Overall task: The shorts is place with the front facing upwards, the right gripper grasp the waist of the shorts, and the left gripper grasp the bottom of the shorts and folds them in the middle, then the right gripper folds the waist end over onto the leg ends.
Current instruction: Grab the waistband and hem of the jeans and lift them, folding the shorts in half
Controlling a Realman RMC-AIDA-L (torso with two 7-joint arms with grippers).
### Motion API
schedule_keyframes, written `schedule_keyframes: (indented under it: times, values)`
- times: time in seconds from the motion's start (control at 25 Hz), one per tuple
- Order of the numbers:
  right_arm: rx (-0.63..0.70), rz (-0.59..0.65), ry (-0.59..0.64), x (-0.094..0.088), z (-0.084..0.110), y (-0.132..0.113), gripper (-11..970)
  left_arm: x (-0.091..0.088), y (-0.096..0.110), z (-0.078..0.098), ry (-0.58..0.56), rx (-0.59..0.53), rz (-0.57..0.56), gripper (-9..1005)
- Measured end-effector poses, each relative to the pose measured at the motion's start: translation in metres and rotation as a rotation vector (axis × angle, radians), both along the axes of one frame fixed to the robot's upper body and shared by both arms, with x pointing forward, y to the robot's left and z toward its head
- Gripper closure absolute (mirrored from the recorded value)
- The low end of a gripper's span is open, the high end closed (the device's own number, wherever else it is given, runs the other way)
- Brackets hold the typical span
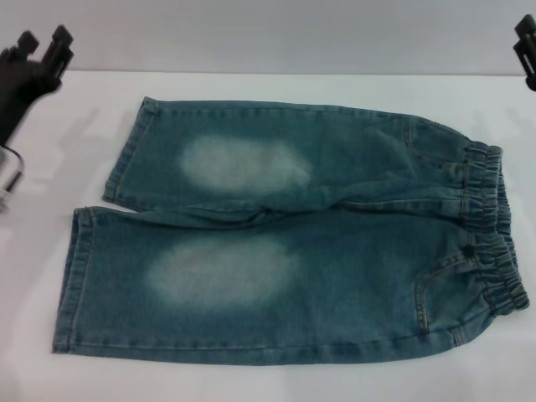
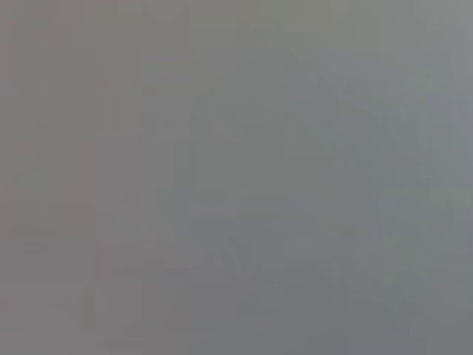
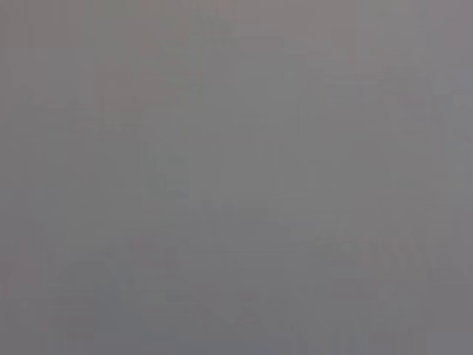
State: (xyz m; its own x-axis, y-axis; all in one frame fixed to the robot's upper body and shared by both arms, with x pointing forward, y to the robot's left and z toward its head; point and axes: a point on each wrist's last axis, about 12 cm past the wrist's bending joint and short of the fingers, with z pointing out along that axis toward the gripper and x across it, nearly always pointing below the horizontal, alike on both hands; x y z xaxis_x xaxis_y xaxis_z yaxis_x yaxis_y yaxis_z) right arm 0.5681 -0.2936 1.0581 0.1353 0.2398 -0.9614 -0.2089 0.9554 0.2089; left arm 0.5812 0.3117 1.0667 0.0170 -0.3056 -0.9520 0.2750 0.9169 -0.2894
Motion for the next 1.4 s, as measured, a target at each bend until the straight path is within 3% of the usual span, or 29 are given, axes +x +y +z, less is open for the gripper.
schedule_keyframes:
  times: [0.2,0.32,0.6,0.64,0.68,0.72,0.76,0.96,1.16,1.4]
  values:
    - [0.003,-0.027,0.010,0.001,0.000,-0.006,383,0.017,0.034,0.027,0.123,-0.025,-0.211,426]
    - [-0.004,-0.032,0.015,0.003,0.000,-0.008,383,0.025,0.049,0.041,0.197,-0.053,-0.274,426]
    - [0.019,-0.104,0.004,0.002,0.003,-0.024,383,0.030,0.071,0.066,0.487,-0.036,-0.472,425]
    - [0.021,-0.116,0.005,0.000,0.002,-0.027,383,0.030,0.071,0.066,0.487,-0.036,-0.472,425]
    - [0.023,-0.127,0.006,-0.001,0.002,-0.030,383,0.028,0.076,0.070,0.565,-0.032,-0.506,425]
    - [0.023,-0.139,0.008,-0.003,0.001,-0.034,383,0.028,0.076,0.070,0.565,-0.032,-0.506,425]
    - [0.024,-0.151,0.010,-0.005,0.000,-0.038,383,0.019,0.083,0.079,0.728,-0.008,-0.551,425]
    - [0.012,-0.242,0.029,-0.014,-0.004,-0.059,383,0.004,0.080,0.083,0.901,0.049,-0.621,425]
    - [-0.012,-0.350,0.044,-0.023,-0.007,-0.081,382,-0.013,0.076,0.078,0.996,0.043,-0.666,425]
    - [0.003,-0.427,0.050,-0.030,-0.007,-0.097,382,-0.035,0.086,0.064,1.077,-0.063,-0.628,425]
